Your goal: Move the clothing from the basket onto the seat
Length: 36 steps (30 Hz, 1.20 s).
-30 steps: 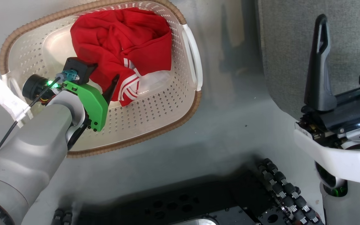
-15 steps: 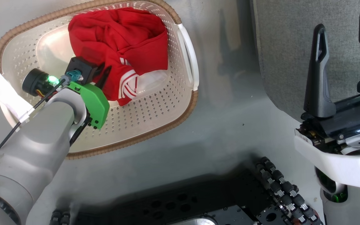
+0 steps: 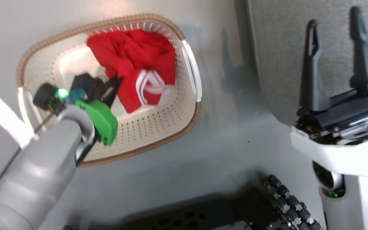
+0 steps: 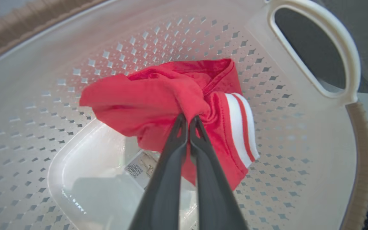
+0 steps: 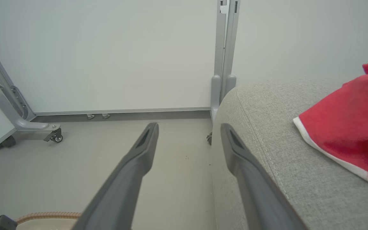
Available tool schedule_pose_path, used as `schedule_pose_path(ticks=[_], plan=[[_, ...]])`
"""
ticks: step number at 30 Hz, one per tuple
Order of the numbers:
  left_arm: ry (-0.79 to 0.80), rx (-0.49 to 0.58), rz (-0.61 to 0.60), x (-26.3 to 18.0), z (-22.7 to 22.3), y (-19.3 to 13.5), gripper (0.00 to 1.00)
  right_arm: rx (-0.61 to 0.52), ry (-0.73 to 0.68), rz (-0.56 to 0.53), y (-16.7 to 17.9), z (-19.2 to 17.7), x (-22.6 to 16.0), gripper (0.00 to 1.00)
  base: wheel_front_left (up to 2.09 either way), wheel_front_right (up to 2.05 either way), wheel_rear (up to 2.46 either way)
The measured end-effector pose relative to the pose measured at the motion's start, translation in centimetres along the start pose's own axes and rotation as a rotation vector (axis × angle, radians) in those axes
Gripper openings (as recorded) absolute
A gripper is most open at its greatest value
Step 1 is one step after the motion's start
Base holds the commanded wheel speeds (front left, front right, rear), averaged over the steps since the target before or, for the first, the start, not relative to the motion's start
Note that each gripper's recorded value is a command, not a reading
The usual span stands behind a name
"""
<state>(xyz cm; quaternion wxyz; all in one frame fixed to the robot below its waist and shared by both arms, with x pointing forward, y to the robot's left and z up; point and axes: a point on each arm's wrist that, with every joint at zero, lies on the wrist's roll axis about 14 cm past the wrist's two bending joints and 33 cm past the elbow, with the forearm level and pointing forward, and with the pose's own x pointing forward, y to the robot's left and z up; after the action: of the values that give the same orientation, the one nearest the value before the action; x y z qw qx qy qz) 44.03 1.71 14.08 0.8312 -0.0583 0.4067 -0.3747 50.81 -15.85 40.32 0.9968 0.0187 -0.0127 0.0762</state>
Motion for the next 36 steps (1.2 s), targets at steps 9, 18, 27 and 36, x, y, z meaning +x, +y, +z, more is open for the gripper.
schedule_pose_path(ticks=[9, 18, 27, 36], plan=[[-0.144, -0.013, 0.060, -5.7, 3.8, -3.1, 0.00, 0.001, -0.043, 0.009, 1.1, 4.8, -2.4, 1.00, 0.00, 0.00, 0.00], [-0.395, -0.019, 0.125, -11.9, 10.3, -7.3, 0.00, -0.012, -0.100, 0.014, 2.3, 9.7, -6.2, 1.00, 0.00, 0.00, 0.00], [-0.650, 0.003, 0.198, -19.2, 15.4, -11.0, 0.00, -0.011, -0.162, 0.041, 4.2, 13.5, -10.3, 1.00, 0.00, 0.00, 0.00], [-0.948, 0.066, 0.292, -27.7, 20.6, -13.6, 0.00, -0.009, -0.253, 0.078, 6.1, 16.9, -13.9, 1.00, 0.00, 0.00, 0.00]])
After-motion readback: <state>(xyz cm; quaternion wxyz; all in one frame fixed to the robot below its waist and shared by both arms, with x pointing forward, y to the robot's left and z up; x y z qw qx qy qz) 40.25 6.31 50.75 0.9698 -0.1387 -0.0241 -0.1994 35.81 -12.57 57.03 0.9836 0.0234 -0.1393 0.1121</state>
